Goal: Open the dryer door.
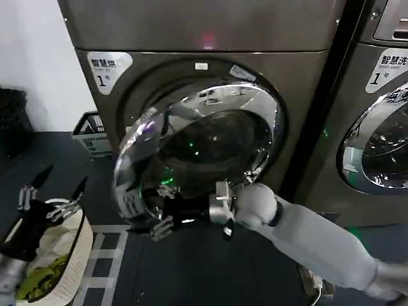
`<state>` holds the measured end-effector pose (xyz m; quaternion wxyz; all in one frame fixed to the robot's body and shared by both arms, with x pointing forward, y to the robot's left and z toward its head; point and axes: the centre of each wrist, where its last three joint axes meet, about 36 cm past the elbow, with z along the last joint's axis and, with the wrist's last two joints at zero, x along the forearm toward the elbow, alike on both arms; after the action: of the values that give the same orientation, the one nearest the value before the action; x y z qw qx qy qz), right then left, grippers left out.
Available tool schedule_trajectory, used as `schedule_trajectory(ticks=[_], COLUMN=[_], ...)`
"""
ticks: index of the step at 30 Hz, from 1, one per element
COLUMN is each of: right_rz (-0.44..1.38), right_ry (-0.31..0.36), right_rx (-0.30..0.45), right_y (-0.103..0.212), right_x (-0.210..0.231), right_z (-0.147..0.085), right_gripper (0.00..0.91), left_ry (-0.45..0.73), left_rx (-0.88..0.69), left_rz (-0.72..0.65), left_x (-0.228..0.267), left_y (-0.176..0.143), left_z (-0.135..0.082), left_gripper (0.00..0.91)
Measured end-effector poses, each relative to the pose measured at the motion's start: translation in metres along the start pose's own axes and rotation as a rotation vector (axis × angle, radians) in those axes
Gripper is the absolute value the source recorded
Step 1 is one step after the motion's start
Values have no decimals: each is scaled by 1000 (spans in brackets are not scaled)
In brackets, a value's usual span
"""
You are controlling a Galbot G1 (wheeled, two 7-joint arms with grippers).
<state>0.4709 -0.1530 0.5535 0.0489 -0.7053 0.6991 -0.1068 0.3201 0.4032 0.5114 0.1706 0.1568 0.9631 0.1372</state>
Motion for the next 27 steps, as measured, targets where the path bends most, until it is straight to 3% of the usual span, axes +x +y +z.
schedule_trajectory(ticks=[10, 18, 27], right_rz=[51, 194, 422], right_ry=[26, 18, -21], right_rx=[45, 12, -16], right_y=[30, 73, 132], right_x=[46, 93, 140], right_z=[-3, -1, -15], right_gripper=[907, 907, 907], left_ry=[-7, -29, -68], left_rx=[-11, -44, -77], left_rz=[158, 293, 411], left_x=[-47, -83, -102], left_y=[-9, -17, -25], left_z=[11, 13, 8], left_gripper=[907, 907, 907])
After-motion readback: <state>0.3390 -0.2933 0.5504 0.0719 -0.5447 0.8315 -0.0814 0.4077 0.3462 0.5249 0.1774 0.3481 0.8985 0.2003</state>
